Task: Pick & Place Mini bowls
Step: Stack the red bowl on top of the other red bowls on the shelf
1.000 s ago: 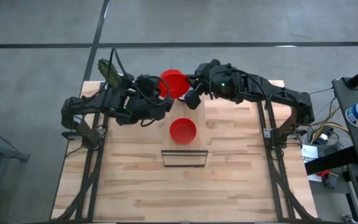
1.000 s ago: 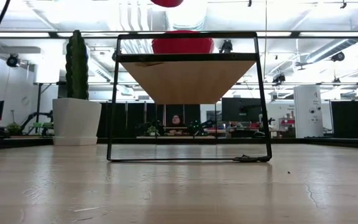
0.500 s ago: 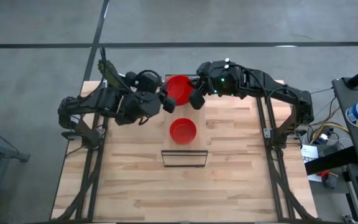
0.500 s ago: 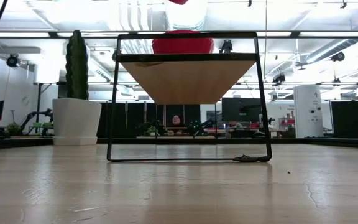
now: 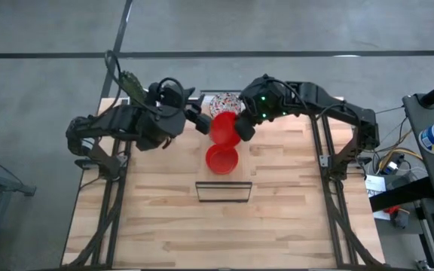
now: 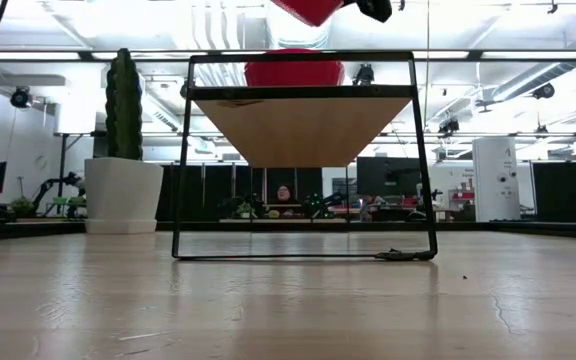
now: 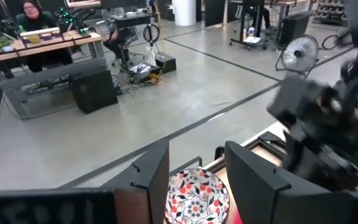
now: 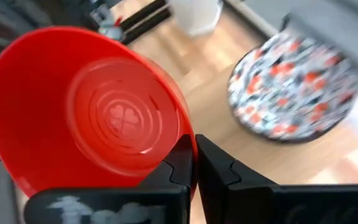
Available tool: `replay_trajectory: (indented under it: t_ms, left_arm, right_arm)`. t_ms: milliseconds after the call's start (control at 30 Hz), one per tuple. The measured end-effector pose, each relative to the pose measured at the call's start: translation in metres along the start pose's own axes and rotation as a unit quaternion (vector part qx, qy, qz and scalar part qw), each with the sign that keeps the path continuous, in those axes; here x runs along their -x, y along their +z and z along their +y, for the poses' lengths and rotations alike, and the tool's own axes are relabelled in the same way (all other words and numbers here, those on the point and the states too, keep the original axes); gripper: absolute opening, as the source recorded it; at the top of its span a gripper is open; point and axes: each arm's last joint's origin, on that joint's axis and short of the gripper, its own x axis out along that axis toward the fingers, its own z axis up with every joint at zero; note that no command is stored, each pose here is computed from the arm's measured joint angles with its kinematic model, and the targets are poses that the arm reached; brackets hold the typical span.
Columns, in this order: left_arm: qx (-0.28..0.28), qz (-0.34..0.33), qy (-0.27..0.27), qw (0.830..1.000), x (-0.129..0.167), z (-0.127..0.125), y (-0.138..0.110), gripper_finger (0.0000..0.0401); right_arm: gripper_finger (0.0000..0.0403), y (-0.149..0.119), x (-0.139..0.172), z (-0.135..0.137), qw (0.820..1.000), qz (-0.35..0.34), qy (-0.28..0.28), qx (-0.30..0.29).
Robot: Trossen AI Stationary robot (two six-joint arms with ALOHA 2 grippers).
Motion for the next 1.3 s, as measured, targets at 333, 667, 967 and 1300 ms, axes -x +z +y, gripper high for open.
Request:
replay_trajectory:
  t_ms: [333,667,967,1300]
  left_arm:
    - [0.019,-0.007,-0.009,1.000,0.008,0.009,0.006,0.0149]
    - [0.007,-0.002,-0.008,1.000,0.007,0.008,0.003,0.0149]
    - [-0.004,0.003,-0.008,1.000,0.008,0.008,0.001,0.0149]
    - [-0.017,0.009,-0.005,1.000,0.007,0.009,-0.001,0.0149]
  right_arm:
    - [0.0010,-0.022,-0.024,-0.004,0.993,0.095,0.034,-0.054]
    - [0.0011,-0.035,-0.046,-0.005,0.991,0.110,0.028,-0.073]
    - [0.0011,-0.043,-0.056,-0.007,0.985,0.130,0.028,-0.108]
    - [0.0011,-0.050,-0.071,-0.002,0.981,0.148,0.029,-0.124]
